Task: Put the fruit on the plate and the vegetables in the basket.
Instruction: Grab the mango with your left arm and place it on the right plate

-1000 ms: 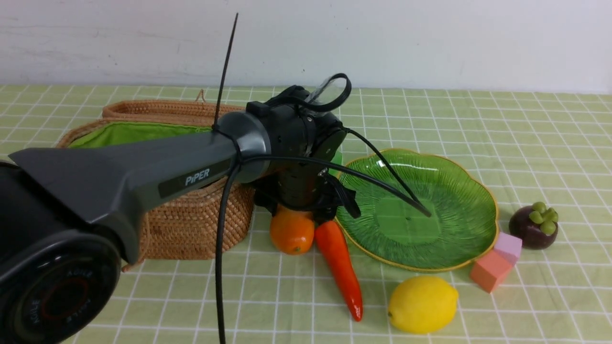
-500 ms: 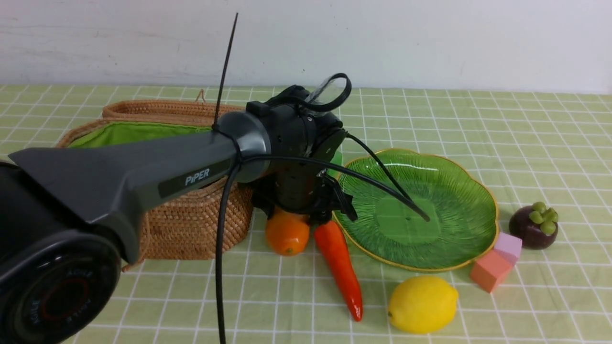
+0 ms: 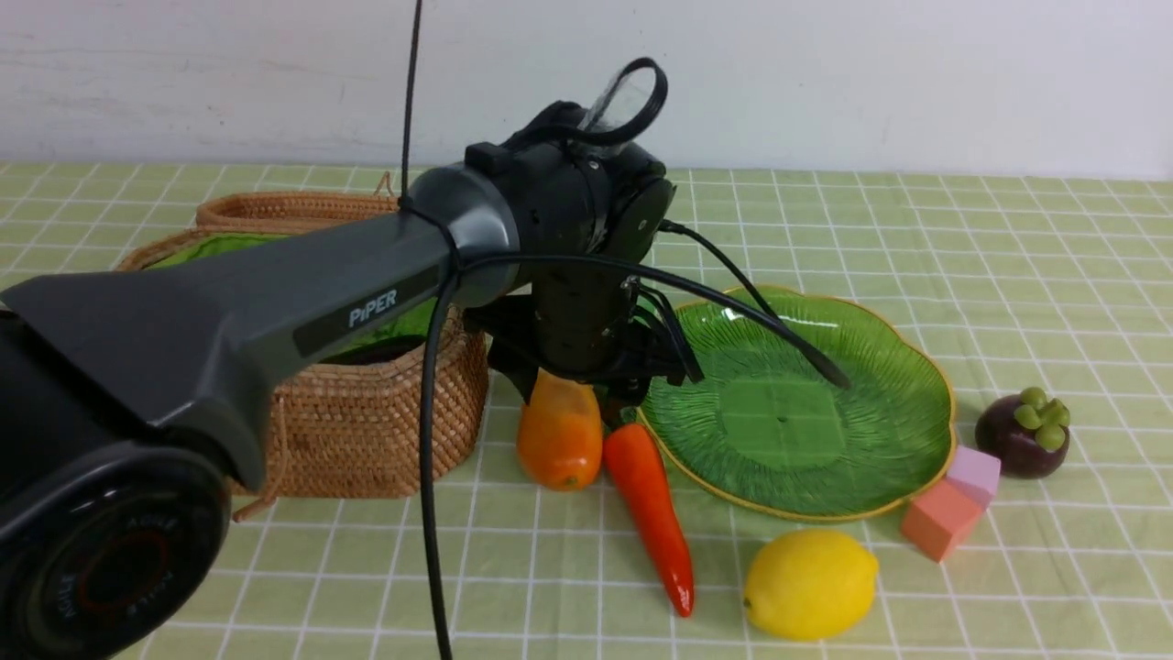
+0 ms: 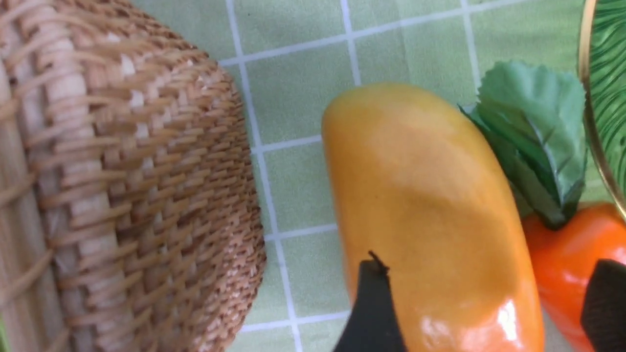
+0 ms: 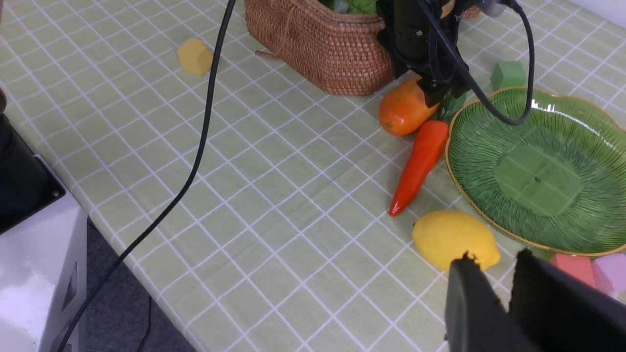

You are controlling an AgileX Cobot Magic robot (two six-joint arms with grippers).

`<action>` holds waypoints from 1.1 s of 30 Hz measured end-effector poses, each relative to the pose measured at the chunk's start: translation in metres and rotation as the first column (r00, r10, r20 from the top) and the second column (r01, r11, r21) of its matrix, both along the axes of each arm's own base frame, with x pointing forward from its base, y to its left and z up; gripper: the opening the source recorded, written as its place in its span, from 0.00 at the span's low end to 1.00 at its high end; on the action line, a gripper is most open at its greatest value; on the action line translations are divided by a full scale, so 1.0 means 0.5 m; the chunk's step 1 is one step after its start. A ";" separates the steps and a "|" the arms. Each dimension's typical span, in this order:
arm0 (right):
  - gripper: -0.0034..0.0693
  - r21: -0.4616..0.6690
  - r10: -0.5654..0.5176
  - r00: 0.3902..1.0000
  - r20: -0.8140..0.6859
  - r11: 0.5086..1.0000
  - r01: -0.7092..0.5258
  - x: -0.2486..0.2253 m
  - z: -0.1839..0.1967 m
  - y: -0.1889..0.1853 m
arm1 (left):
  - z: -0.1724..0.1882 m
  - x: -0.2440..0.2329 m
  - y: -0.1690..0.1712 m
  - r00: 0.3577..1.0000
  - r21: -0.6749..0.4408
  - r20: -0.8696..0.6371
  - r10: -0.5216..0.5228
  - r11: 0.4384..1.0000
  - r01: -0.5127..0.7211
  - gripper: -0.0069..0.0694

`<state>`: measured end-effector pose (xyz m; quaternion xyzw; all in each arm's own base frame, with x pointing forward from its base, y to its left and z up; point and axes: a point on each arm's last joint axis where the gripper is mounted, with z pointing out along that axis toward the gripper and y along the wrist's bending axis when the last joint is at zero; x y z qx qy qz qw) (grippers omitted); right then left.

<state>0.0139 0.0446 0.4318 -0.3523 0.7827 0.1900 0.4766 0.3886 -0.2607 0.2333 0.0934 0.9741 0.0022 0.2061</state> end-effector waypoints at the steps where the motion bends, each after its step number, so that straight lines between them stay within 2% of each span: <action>1: 0.24 0.000 0.000 1.000 0.000 1.000 0.000 0.000 0.000 0.000 | 0.000 0.001 0.000 1.000 -0.001 0.002 0.000 1.000 0.000 0.82; 4: 0.24 0.000 0.000 1.000 0.000 1.000 0.000 0.000 0.000 0.000 | -0.002 0.014 0.009 1.000 -0.016 0.022 0.002 1.000 -0.002 0.88; 8: 0.24 0.000 0.000 1.000 0.000 1.000 0.000 0.000 0.000 0.000 | -0.028 0.019 0.006 1.000 -0.004 -0.003 -0.011 1.000 0.011 0.89; 16: 0.25 0.000 0.000 1.000 0.000 1.000 0.000 0.000 0.000 0.000 | -0.082 0.022 0.002 0.997 0.045 -0.076 -0.004 0.999 0.008 0.89; 25: 0.25 0.000 0.000 1.000 0.000 1.000 0.000 0.000 0.000 0.000 | -0.085 0.022 0.002 0.997 0.049 -0.080 -0.003 0.999 0.007 0.82; 33: 0.25 0.000 0.000 1.000 0.000 1.000 0.000 0.000 0.000 0.000 | -0.075 0.019 0.003 0.994 0.061 -0.105 0.010 0.998 -0.004 0.82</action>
